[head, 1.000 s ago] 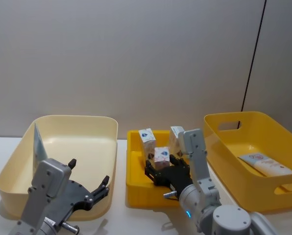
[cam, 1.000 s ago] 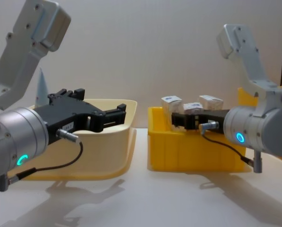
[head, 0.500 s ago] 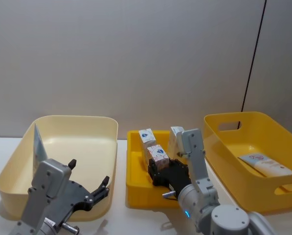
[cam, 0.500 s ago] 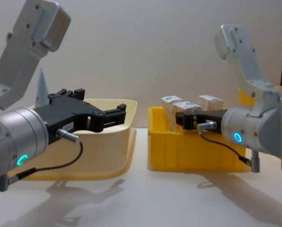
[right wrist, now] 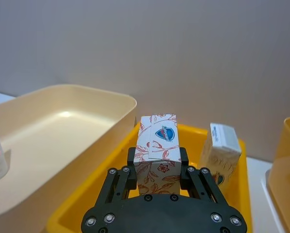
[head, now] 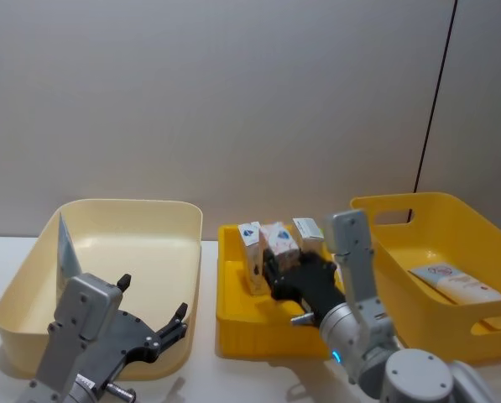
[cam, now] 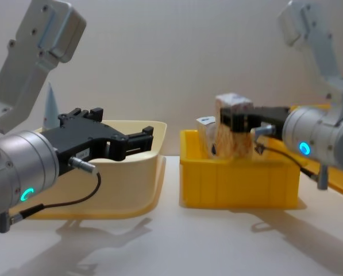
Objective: Bimanual collaborative sorting of washing and personal care products
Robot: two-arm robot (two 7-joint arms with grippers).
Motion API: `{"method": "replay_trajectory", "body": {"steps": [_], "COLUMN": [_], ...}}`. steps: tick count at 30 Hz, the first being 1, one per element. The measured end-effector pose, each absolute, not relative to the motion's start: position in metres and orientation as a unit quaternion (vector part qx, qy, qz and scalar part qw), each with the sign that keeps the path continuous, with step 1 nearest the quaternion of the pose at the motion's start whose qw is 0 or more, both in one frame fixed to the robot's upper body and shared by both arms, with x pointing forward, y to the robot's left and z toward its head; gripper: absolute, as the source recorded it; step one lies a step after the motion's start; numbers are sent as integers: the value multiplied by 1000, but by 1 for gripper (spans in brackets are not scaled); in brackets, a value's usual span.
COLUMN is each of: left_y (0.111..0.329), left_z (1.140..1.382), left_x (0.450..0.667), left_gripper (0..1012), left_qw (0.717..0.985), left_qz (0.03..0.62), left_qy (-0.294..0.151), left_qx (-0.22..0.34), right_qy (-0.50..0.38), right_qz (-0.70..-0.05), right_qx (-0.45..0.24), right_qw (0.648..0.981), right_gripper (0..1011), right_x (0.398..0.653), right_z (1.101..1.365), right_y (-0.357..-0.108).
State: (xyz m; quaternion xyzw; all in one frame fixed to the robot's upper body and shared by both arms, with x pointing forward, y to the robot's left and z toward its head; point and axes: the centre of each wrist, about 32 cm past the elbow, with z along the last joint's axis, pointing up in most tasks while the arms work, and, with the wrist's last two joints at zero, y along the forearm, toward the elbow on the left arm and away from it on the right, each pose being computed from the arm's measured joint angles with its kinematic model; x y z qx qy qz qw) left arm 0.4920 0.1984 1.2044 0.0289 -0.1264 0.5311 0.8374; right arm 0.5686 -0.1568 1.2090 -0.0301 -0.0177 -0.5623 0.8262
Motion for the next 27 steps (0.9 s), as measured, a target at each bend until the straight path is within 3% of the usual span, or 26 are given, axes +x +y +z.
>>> {"method": "replay_trajectory", "body": {"steps": [12,27], "left_y": [198,198], "left_z": [1204,1204], "left_x": [492,492], "left_gripper": [1002,1002], "left_qw": [837,837], "left_qz": [531,531], "left_qy": [-126,-126], "left_qx": [29,29], "right_qy": [-72,-128], "right_qz": [-566,-623], "right_qx": [32,90], "right_qw": [820,767], "right_gripper": [453,453], "right_x": [561,538], "right_z": [1236,1270], "right_y": [-180,-236]}}
